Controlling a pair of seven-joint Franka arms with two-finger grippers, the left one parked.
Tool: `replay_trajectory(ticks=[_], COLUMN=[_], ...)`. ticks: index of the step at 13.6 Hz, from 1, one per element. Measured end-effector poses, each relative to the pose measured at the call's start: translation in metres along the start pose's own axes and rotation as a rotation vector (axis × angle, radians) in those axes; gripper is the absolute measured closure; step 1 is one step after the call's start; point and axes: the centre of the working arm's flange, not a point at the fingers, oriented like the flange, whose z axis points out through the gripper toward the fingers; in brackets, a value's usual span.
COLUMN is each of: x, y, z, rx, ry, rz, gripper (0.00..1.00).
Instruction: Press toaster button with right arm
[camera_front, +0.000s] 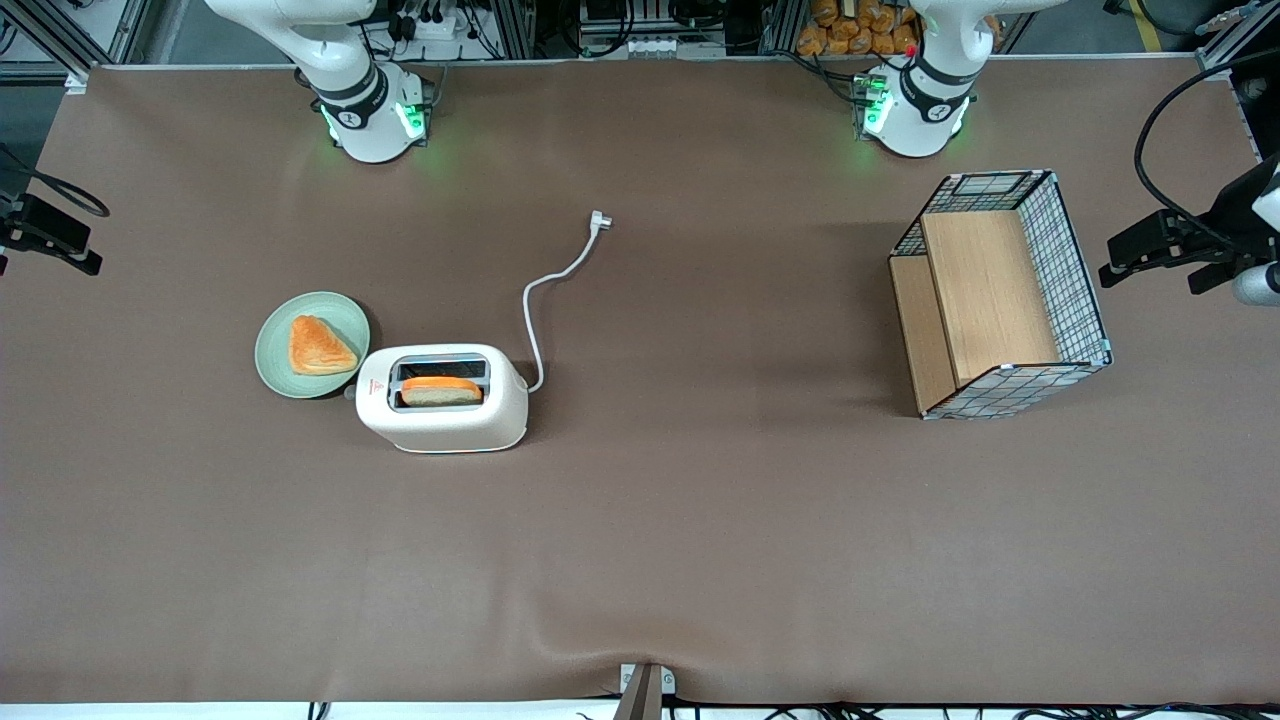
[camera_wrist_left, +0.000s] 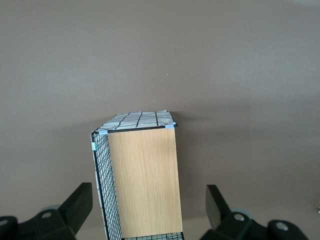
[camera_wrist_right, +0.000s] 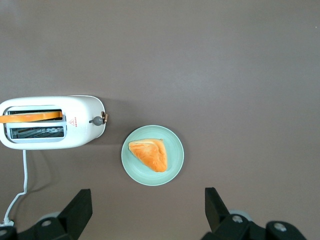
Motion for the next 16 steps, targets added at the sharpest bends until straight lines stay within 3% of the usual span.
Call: replay_trajectory(ticks=[8, 16], x=[0.000, 0.003], y=[-0.001, -0.005], z=[0.000, 0.009], rx=[0.000, 0.002], ry=[0.000, -0.027], rz=[-0.001, -0.009], gripper=[0.00, 0.00])
